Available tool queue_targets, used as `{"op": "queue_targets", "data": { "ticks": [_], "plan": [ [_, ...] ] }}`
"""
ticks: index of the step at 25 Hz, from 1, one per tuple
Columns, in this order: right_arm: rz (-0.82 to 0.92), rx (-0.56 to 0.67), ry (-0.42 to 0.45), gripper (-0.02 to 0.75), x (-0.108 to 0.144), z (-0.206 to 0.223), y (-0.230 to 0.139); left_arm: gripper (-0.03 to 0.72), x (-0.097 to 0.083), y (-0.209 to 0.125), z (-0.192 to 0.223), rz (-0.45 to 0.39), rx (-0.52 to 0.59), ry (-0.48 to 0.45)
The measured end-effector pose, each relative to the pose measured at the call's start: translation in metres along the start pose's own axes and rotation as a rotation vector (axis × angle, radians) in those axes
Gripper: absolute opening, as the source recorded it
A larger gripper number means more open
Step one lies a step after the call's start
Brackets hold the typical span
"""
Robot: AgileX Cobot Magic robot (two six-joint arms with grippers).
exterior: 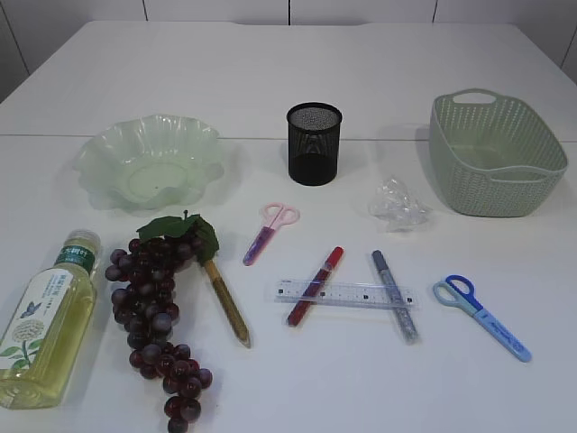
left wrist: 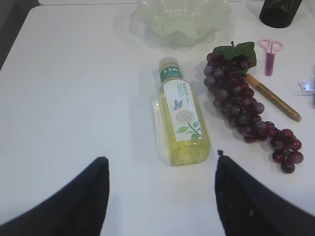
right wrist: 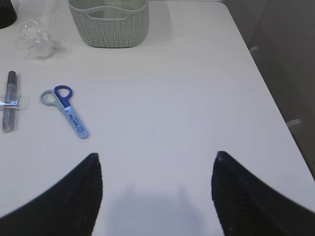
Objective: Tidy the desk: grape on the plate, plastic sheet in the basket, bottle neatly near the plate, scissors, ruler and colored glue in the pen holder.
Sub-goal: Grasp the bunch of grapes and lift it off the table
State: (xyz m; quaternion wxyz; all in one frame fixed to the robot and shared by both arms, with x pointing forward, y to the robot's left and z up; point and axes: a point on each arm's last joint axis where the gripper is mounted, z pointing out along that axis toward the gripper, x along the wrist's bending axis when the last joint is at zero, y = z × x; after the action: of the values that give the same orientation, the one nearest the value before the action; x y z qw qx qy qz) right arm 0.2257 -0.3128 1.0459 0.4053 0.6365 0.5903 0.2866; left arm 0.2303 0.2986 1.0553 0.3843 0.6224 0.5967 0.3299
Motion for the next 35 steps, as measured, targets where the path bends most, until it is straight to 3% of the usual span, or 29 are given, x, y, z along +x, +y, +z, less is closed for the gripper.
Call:
{"op": "queue_targets", "data": {
  "ticks": [25, 31, 35],
  "plan": [
    [-0.001, 0.000, -0.001, 0.539, 0.000, 0.000, 0.000, 0.489, 0.000, 0.000, 0.000, 0.000, -0.004, 0.000],
    [0.010, 0.001, 0.023, 0.539, 0.002, 0.000, 0.000, 0.489, -0.001, 0.017, -0.013, -0.001, -0.113, -0.009],
    [0.010, 0.001, 0.023, 0.538, 0.002, 0.000, 0.000, 0.489, -0.003, 0.034, -0.011, -0.012, -0.085, -0.024]
  ]
}}
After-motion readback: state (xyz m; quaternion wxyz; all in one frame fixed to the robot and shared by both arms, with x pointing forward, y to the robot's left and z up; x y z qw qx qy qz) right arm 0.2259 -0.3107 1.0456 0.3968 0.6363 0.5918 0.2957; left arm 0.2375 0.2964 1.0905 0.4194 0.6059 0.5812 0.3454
